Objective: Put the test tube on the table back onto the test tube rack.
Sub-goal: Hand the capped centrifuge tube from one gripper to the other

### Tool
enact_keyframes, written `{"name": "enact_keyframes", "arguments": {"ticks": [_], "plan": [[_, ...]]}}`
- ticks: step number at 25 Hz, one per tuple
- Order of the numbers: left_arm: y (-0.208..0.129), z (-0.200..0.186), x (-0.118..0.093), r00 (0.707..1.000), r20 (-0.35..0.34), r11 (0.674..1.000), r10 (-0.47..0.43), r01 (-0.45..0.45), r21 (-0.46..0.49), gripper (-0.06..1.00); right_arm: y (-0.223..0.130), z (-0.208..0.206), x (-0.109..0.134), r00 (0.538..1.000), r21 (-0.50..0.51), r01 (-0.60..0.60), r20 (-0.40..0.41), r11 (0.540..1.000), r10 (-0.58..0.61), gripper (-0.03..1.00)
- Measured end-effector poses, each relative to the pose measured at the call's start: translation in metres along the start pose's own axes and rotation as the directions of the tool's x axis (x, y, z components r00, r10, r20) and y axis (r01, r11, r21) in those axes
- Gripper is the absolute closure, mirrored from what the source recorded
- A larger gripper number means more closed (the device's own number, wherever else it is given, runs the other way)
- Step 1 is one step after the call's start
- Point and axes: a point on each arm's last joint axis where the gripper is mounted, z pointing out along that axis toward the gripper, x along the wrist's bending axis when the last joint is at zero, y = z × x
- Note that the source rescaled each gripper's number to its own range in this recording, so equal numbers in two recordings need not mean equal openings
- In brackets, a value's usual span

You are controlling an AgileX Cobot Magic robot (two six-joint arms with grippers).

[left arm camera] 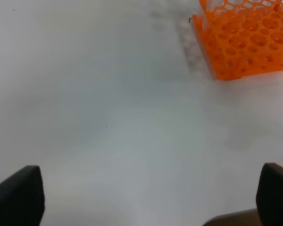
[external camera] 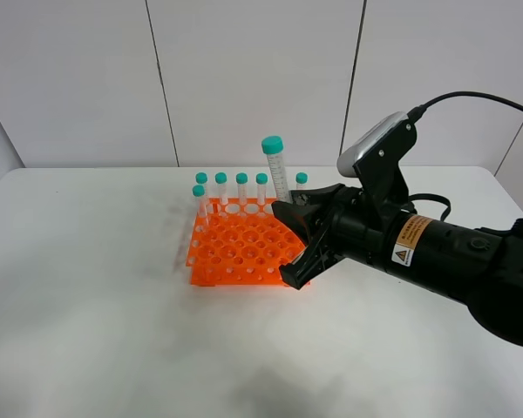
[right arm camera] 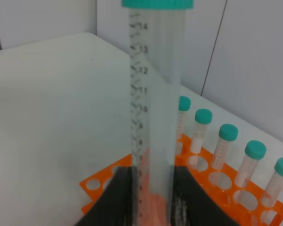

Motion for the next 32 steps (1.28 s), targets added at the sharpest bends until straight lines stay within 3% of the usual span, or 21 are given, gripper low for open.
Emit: {"name": "enact_keyframes", "arguments": {"ticks": [4, 10, 20, 26, 32], "plan": [[0.022, 0.000, 0.000, 0.998, 0.013, 0.998, 0.053, -0.054, 0.025, -0.06, 0.000, 0.000, 0.000, 1.000, 0.003, 0.002, -0.002, 1.000, -0.002, 0.95], [0.048, -0.001, -0.003, 0.971, 0.183, 0.988, 0.151, -0.151, -0.009, -0.06, 0.000, 0.000, 0.000, 1.000, 0.004, 0.018, -0.002, 1.000, -0.018, 0.95], [0.100, 0.051, -0.031, 0.924, 0.320, 0.977, 0.208, -0.182, -0.112, -0.06, 0.000, 0.000, 0.000, 1.000, 0.005, 0.029, -0.002, 1.000, -0.029, 0.95], [0.138, 0.097, -0.058, 0.868, 0.443, 0.974, 0.226, -0.207, -0.090, -0.06, -0.001, 0.000, 0.000, 1.000, 0.014, 0.029, -0.002, 0.999, -0.029, 0.95], [0.177, 0.124, -0.083, 0.788, 0.572, 0.974, 0.228, -0.187, -0.131, -0.06, -0.002, 0.000, 0.000, 1.000, 0.019, 0.029, -0.002, 0.999, -0.029, 0.95]]}}
